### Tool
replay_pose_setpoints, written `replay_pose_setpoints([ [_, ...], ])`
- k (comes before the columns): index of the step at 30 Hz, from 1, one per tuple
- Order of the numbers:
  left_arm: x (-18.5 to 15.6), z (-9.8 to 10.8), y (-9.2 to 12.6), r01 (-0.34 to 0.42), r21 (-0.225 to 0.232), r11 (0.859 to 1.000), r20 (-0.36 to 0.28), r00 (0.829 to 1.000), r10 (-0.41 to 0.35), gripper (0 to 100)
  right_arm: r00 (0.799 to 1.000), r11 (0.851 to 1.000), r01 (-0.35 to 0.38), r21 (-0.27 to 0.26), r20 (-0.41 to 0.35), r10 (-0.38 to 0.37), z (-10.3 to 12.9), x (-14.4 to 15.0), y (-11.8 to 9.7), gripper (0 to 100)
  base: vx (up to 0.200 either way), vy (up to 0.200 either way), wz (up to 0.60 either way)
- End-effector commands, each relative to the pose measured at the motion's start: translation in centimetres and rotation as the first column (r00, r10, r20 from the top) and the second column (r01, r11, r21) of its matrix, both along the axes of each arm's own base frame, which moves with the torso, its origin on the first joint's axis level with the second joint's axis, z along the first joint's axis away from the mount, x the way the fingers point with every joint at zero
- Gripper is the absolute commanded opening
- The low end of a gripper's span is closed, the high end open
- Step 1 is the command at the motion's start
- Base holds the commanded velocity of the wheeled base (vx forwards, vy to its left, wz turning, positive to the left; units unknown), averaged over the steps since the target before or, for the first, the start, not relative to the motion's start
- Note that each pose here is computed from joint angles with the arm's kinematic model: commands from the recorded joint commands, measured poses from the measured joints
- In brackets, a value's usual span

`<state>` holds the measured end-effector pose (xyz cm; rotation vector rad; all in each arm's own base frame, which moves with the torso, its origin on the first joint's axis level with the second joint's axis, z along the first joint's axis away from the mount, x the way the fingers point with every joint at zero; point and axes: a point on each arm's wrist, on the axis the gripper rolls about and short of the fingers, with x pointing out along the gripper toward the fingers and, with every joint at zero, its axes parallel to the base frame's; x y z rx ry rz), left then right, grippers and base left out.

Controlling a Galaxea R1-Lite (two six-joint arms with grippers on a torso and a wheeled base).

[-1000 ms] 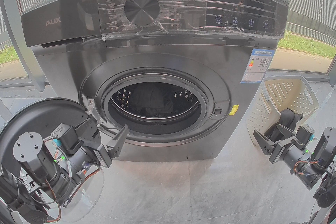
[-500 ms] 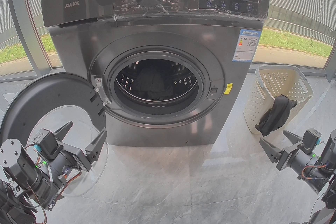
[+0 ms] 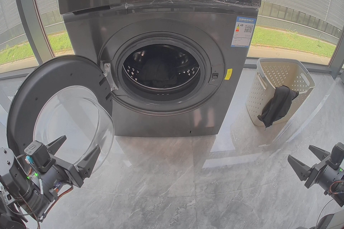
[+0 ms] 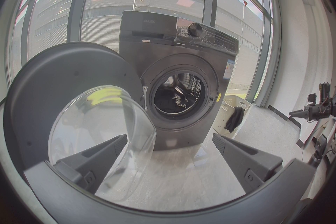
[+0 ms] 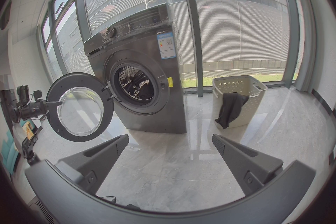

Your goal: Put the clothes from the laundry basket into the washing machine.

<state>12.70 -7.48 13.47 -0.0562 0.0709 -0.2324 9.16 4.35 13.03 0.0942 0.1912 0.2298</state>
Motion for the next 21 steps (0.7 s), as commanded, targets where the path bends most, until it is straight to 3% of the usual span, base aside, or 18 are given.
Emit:
replay_pose_setpoints([
  [1,-3.6,1.0,2.4,0.001,-0.044,0.999,0.037,0.999,0.001,100,0.991,0.995,0.093,0.02,0.095,-0.095,0.3,-3.0,-2.3,100,0.0,0.0,0.0],
  [3,-4.9,1.0,3.3,-0.003,-0.053,0.999,0.043,0.999,0.006,100,0.987,0.992,0.126,0.011,0.103,-0.126,0.0,-3.9,-2.9,100,0.0,0.0,0.0],
  [8,-7.9,-0.7,5.9,-0.122,-0.008,0.993,-0.028,0.992,0.122,100,0.968,0.98,0.197,0.023,0.151,-0.198,-1.1,-7.0,-4.3,100,0.0,0.0,0.0],
  [13,-11.0,-2.0,7.6,-0.201,-0.035,0.979,0.02,0.979,0.201,100,0.949,0.974,0.228,0.001,0.225,-0.222,-3.0,-10.0,-4.8,100,0.0,0.0,0.0],
  [17,-12.7,-3.1,8.1,-0.197,-0.051,0.979,0.062,0.978,0.2,100,0.943,0.97,0.243,-0.029,0.242,-0.229,-4.9,-11.5,-4.3,100,0.0,0.0,0.0],
  [21,-14.2,-4.8,8.1,-0.185,-0.012,0.983,0.07,0.98,0.186,100,0.95,0.972,0.231,-0.042,0.228,-0.215,-4.9,-11.6,-4.3,100,0.0,0.0,0.0],
])
